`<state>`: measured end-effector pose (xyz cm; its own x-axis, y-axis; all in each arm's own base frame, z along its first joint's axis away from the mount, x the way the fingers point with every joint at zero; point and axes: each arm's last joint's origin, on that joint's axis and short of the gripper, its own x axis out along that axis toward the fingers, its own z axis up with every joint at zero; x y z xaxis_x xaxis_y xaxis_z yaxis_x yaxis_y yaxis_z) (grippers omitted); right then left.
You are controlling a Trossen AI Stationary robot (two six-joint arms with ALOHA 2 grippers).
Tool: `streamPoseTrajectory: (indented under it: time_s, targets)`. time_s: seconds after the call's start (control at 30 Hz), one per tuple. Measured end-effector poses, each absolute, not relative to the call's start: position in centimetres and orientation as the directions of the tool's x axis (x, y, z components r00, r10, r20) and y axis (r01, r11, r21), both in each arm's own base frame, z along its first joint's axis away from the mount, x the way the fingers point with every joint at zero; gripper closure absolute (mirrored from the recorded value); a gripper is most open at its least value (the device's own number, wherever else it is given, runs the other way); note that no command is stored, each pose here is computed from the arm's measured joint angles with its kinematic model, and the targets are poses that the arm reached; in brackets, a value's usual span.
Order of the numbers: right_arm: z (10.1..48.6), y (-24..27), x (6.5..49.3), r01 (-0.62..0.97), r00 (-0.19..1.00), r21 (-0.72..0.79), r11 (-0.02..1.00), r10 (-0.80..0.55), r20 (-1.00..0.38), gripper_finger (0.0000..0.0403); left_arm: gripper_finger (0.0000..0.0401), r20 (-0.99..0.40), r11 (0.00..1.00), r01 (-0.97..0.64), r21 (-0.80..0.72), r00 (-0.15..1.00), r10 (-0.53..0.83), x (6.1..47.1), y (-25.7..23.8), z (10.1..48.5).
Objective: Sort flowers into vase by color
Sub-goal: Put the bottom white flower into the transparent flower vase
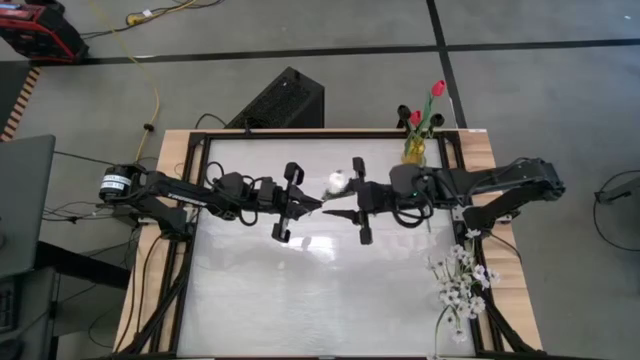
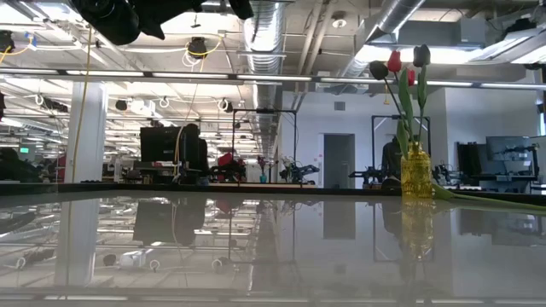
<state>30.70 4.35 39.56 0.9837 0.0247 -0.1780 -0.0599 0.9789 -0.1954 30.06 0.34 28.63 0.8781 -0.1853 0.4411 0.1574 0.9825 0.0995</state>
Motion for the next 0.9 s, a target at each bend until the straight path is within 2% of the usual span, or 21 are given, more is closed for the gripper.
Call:
streamPoseTrajectory:
  time_s: [0.17, 0.3, 0.43, 0.57, 0.63, 0.77, 0.9]
  targets:
    - [39.5, 4.1, 31.2, -0.046, 0.986, -0.202, 0.978, 0.013, -0.165, 0.0237, 0.0401, 0.432, 0.983, 0.158, 0.097, 0.883, -0.185, 30.1, 0.3, 28.5]
    - [39.0, 4.1, 31.5, -0.049, 0.983, -0.204, 0.978, 0.011, -0.182, 0.0245, 0.0401, 0.431, 0.983, 0.158, 0.097, 0.883, -0.185, 30.1, 0.3, 28.5]
    - [39.0, 4.1, 31.5, -0.049, 0.983, -0.211, 0.976, 0.009, -0.185, 0.0287, 0.0401, 0.434, 0.983, 0.158, 0.097, 0.882, -0.185, 30.1, 0.3, 28.6]
    - [39.1, 4.1, 31.4, -0.045, 0.983, -0.211, 0.976, 0.005, -0.185, 0.036, 0.0397, 0.426, 0.981, 0.158, 0.109, 0.885, -0.19, 30.1, 0.3, 28.5]
    - [39.2, 4.1, 31.0, -0.05, 0.981, -0.212, 0.976, 0.009, -0.192, 0.0382, 0.0384, 0.409, 0.974, 0.17, 0.149, 0.886, -0.217, 30.2, 0.1, 28.4]
    - [40.0, 4.3, 29.2, -0.054, 0.975, -0.135, 0.989, 0.023, -0.22, 0.0374, 0.0338, 0.35, 0.965, 0.195, 0.173, 0.904, -0.245, 30.4, -0.4, 27.8]
    - [41.2, 4.8, 25.8, -0.067, 0.963, -0.041, 0.997, 0.054, -0.263, 0.0377, 0.0289, 0.265, 0.975, 0.167, 0.147, 0.943, -0.202, 30.7, -0.2, 26.9]
